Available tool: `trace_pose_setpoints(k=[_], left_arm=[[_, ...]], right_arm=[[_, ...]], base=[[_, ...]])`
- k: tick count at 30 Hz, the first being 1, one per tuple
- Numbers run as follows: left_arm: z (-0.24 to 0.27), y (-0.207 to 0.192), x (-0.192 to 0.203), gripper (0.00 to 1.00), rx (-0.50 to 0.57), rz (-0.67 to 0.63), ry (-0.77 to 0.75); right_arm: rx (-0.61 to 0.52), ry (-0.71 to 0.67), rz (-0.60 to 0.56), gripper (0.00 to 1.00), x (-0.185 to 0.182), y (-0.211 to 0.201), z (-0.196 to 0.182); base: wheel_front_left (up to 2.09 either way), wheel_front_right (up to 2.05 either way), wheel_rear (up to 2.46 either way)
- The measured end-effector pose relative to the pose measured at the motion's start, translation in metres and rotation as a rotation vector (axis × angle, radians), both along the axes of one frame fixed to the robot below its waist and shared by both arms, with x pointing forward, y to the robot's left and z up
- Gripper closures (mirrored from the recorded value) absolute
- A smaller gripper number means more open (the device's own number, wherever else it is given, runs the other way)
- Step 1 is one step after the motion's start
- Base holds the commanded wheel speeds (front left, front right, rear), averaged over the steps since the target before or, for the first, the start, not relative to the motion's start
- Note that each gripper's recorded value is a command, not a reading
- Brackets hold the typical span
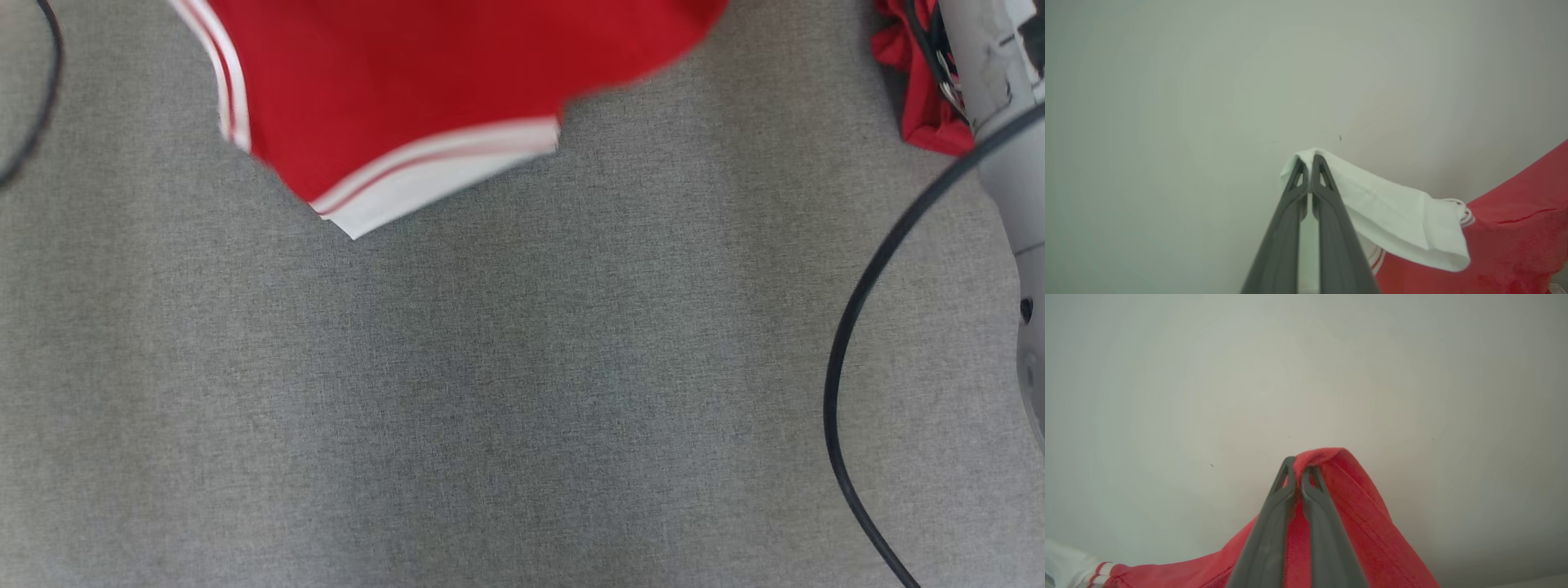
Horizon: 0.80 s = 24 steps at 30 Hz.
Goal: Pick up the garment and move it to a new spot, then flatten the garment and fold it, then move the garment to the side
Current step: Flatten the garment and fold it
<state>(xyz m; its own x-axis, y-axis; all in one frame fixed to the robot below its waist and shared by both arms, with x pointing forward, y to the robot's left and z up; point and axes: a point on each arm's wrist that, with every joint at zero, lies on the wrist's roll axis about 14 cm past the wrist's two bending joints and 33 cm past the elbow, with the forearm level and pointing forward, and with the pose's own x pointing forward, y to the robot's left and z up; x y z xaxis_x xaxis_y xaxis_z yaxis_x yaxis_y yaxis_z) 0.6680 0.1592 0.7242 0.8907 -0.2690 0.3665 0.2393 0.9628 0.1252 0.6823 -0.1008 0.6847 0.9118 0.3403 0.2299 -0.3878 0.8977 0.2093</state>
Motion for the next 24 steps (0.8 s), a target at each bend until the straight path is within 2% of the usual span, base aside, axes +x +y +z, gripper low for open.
trace_pose_setpoints(k=[4,7,11,16,19,24], left_arm=[[0.023,0.006,0.01,1.0,-0.022,0.021,-0.011],[0.057,0.001,0.011,1.0,-0.005,0.027,-0.061],[0.081,-0.005,0.011,1.0,0.025,0.036,-0.098],[0.118,-0.016,0.004,1.0,-0.022,0.006,-0.184],[0.11,-0.031,0.008,1.0,0.008,-0.02,-0.181],[0.087,-0.031,0.022,1.0,-0.01,-0.037,-0.169]], right_arm=[[-0.003,0.01,-0.038,1.0,0.008,-0.004,0.006],[0.006,-0.066,-0.08,1.0,0.007,-0.013,0.046],[-0.012,-0.119,-0.107,1.0,0.004,-0.017,0.069],[-0.003,-0.198,-0.126,1.0,-0.002,-0.02,0.099],[-0.021,-0.207,-0.117,1.0,0.002,-0.016,0.094],[-0.04,-0.179,-0.068,1.0,0.013,0.0,0.064]], base=[[0.0,0.0,0.0],[0.0,0.0,0.0],[0.0,0.0,0.0],[0.0,0.0,0.0],[0.0,0.0,0.0],[0.0,0.0,0.0]])
